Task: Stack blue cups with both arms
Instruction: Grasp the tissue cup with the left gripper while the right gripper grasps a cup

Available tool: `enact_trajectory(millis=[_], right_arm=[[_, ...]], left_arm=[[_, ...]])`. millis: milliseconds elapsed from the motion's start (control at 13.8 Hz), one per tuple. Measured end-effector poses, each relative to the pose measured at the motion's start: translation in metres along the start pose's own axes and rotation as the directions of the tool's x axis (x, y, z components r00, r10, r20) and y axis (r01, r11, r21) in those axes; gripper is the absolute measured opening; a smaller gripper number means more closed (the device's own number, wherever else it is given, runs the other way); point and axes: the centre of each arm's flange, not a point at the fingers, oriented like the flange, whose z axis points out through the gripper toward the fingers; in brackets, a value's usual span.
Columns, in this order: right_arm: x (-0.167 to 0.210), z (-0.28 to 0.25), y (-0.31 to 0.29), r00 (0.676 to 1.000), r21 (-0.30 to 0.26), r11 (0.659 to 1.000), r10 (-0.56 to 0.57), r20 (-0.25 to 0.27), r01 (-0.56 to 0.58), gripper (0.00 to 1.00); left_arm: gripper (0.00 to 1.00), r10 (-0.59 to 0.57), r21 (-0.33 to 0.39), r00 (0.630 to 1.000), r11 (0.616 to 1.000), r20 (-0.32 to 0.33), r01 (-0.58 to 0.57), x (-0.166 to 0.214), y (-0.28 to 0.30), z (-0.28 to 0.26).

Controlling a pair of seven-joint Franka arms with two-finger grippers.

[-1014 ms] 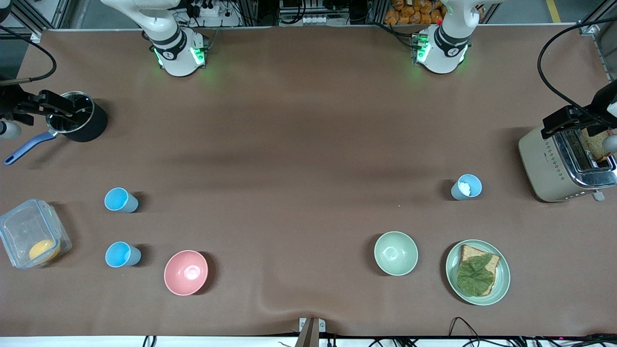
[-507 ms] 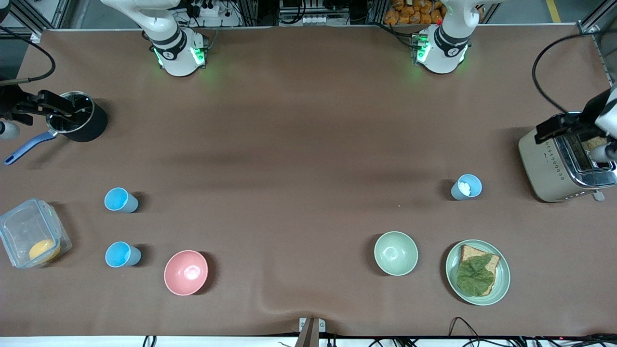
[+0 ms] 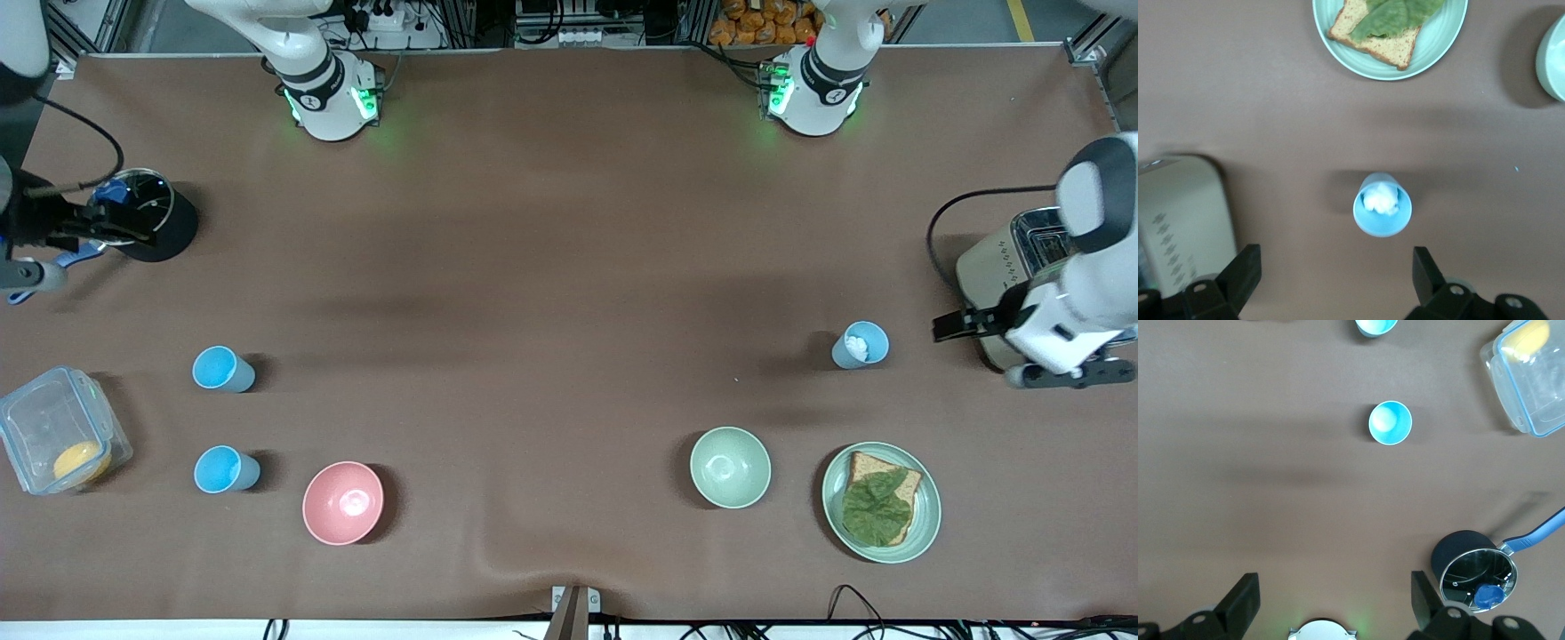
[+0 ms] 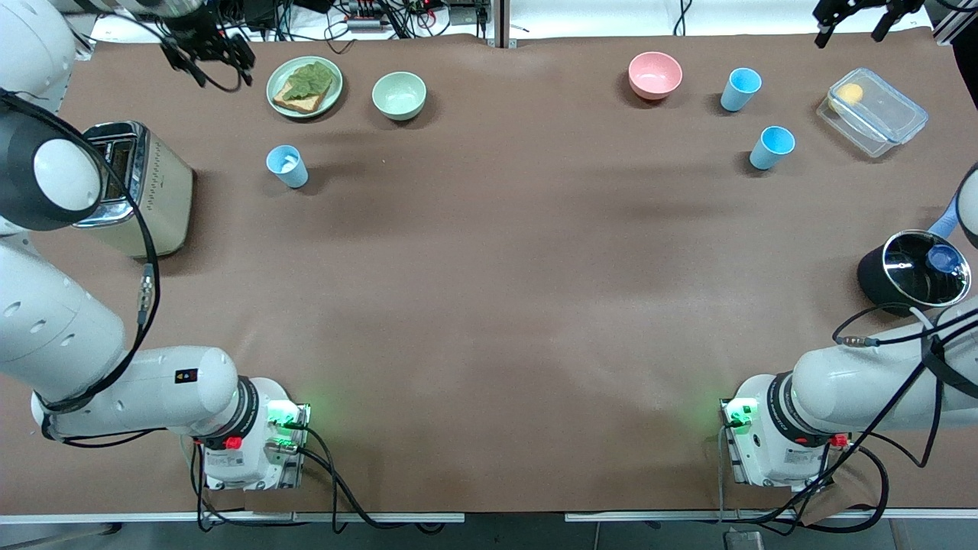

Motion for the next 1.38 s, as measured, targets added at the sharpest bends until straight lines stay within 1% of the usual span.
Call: enact_trajectory(millis=[72, 145, 290, 362, 435, 507, 652, 725, 870, 942, 1014, 1087, 1159, 1304, 1377], right_arm=[[0.01, 0.015, 0.0, 1.0, 0.002, 1.0, -0.002, 0.031, 0.002, 1.0], [0.021, 0.036, 0.0, 0.997, 0.001, 1.0, -0.006, 0.075, 0.006, 1.0], [0.042, 0.083, 0.001, 0.982, -0.017, 1.0, -0.007, 0.187, 0.011, 1.0], [0.051, 0.102, 0.008, 0.976, -0.02, 1.0, 0.004, 0.218, 0.0, 1.0], [0.059, 0.117, 0.021, 0.973, -0.019, 1.0, 0.022, 0.229, -0.018, 1.0], [0.066, 0.129, 0.04, 0.972, -0.014, 0.999, 0.044, 0.23, -0.042, 1.0], [0.076, 0.16, 0.076, 0.968, 0.008, 0.998, 0.052, 0.245, -0.055, 1.0], [0.083, 0.175, 0.088, 0.972, 0.014, 0.999, 0.043, 0.232, -0.048, 1.0], [0.099, 0.206, 0.097, 0.983, 0.012, 0.999, 0.028, 0.182, -0.031, 1.0], [0.105, 0.218, 0.098, 0.988, 0.01, 1.0, 0.007, 0.154, -0.009, 1.0], [0.112, 0.229, 0.099, 0.991, 0.01, 1.0, -0.03, 0.128, 0.029, 1.0], [0.116, 0.238, 0.104, 0.992, 0.009, 0.998, -0.068, 0.105, 0.067, 1.0], [0.121, 0.249, 0.11, 0.992, 0.008, 0.996, -0.094, 0.085, 0.094, 1.0], [0.13, 0.271, 0.122, 0.992, 0.001, 0.993, -0.117, 0.048, 0.117, 1.0], [0.136, 0.286, 0.125, 0.991, -0.002, 0.992, -0.127, 0.035, 0.127, 1.0]], left_arm=[[1.0, 0.004, -0.002, 1.0, 1.0, -0.007, -0.004, -0.003, 0.003, 0.017], [1.0, 0.007, -0.003, 1.0, 1.0, -0.014, -0.007, -0.006, 0.005, 0.034], [1.0, 0.009, -0.006, 0.999, 1.0, -0.034, -0.009, -0.015, 0.006, 0.067], [1.0, 0.008, -0.008, 0.999, 1.0, -0.04, -0.008, -0.02, 0.006, 0.082], [1.0, 0.008, -0.009, 0.999, 1.0, -0.044, -0.008, -0.026, 0.005, 0.096], [1.0, 0.008, -0.011, 0.999, 1.0, -0.05, -0.009, -0.03, 0.006, 0.108], [1.0, 0.003, -0.014, 0.998, 1.0, -0.057, -0.003, -0.038, 0.004, 0.132], [1.0, -0.001, -0.016, 0.998, 1.0, -0.058, 0.0, -0.041, 0.002, 0.142], [1.0, -0.009, -0.019, 0.999, 1.0, -0.049, 0.008, -0.044, 0.0, 0.159], [0.93, -0.011, -0.02, 0.999, 1.0, -0.043, 0.01, -0.044, -0.001, 0.164], [0.84, -0.012, -0.021, 0.999, 1.0, -0.039, 0.011, -0.044, 0.0, 0.167], [0.71, -0.014, -0.022, 0.999, 1.0, -0.039, 0.013, -0.044, 0.0, 0.169], [0.62, -0.018, -0.022, 0.999, 1.0, -0.041, 0.017, -0.044, 0.0, 0.17], [0.44, -0.031, -0.023, 0.999, 0.999, -0.039, 0.03, -0.044, 0.001, 0.171], [0.32, -0.039, -0.024, 0.999, 0.999, -0.037, 0.038, -0.044, 0.002, 0.172]])
